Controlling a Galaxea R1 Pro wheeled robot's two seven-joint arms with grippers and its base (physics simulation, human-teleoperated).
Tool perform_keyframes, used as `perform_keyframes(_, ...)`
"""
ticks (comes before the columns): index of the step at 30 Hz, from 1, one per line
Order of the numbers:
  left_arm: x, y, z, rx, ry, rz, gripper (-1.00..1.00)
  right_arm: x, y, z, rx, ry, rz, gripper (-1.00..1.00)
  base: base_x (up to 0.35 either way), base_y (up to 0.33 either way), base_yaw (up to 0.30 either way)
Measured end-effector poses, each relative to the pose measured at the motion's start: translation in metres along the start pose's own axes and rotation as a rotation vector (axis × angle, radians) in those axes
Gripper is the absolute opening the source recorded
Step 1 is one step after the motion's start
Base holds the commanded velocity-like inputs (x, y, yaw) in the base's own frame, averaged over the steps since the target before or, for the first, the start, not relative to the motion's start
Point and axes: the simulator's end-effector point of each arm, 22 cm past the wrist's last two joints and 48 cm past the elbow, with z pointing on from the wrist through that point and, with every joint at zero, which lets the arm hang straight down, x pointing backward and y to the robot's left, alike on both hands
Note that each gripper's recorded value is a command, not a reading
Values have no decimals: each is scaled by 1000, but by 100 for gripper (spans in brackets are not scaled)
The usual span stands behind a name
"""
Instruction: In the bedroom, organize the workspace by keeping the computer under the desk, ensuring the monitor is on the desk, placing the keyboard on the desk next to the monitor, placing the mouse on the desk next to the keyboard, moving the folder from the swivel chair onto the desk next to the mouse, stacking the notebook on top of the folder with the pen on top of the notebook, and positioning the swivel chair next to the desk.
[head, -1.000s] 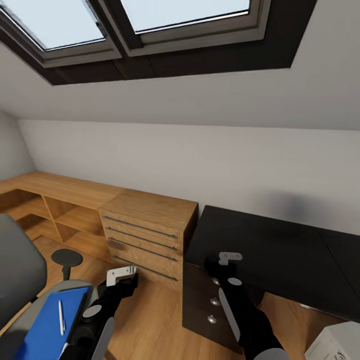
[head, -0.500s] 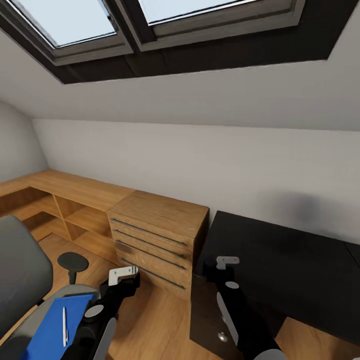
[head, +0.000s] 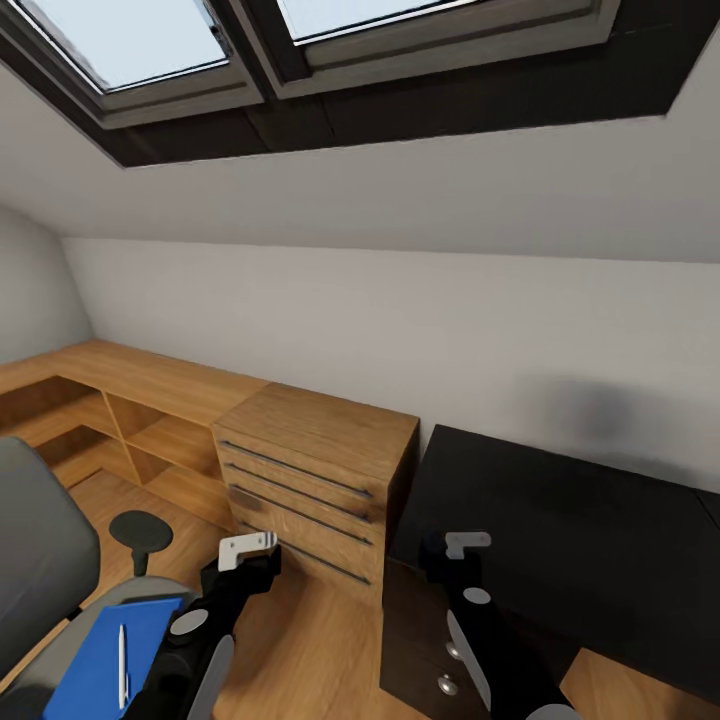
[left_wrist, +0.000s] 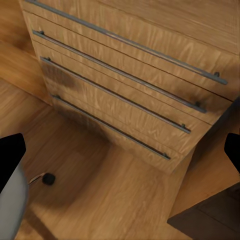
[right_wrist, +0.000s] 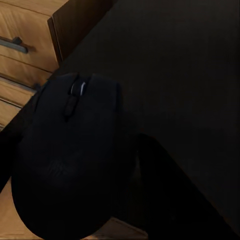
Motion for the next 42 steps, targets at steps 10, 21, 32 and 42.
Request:
perform_keyframes(10,-4,-11,-3,22,-11,11,100,26,0,3,-2,37,-7,-100,98,0,0)
perform_keyframes(21,-4,-12,-3,25,-11,14,100,41,3,4,-13,45,-8,-100,160,0,0)
perform_keyframes(32,-3,-12,-3,26,-8,14,100,41,5,6,-24,32,-10,-100,113,0,0)
perform_keyframes(42,-3,-13,-3,26,-7,14,100,40,5,6,-23,30,-7,100,6,0,0)
